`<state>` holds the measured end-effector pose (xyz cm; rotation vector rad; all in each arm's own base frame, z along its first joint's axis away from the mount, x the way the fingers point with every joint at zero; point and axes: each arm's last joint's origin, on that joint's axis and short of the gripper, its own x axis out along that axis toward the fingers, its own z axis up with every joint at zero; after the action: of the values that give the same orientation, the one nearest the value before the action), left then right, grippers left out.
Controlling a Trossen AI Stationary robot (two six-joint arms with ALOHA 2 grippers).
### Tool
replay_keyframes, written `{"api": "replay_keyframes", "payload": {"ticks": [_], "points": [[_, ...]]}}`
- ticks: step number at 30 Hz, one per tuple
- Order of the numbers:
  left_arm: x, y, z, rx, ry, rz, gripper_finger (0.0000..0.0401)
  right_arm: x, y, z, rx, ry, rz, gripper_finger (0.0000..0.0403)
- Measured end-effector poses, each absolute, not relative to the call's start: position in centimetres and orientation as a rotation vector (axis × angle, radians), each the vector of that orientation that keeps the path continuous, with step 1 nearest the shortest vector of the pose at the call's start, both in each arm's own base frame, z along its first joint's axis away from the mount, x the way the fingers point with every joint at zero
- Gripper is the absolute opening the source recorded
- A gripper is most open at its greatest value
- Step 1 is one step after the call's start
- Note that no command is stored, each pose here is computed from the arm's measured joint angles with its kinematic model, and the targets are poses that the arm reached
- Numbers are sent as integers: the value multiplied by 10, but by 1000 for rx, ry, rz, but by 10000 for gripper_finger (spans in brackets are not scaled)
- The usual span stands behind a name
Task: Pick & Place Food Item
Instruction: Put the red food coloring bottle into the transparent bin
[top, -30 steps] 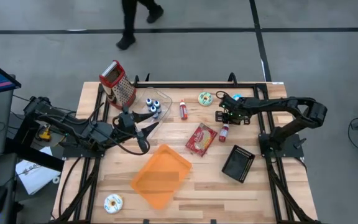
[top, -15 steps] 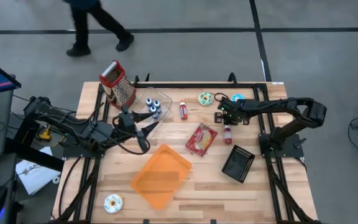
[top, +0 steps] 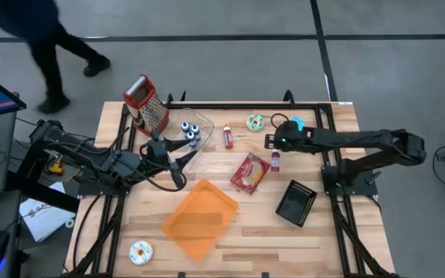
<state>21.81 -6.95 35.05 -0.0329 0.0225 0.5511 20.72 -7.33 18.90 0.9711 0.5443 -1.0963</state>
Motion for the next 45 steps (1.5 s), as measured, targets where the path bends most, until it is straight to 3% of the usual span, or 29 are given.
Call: {"api": "replay_keyframes", "payload": {"ticks": [10,19,26,35,45], "points": [[218,-69,350,-23,26,557,182,219,-32,210,431,212,-1236,4],[221,-74,344,-13,52,571,169,248,-15,185,363,46,-1306,3],[223,-81,340,38,75,567,153,285,3,182,327,-26,-1154,3],[215,-92,336,92,102,654,160,315,6,181,147,110,-924,1],[212,-95,335,103,106,671,159,335,3,165,117,-8,-775,1]]}}
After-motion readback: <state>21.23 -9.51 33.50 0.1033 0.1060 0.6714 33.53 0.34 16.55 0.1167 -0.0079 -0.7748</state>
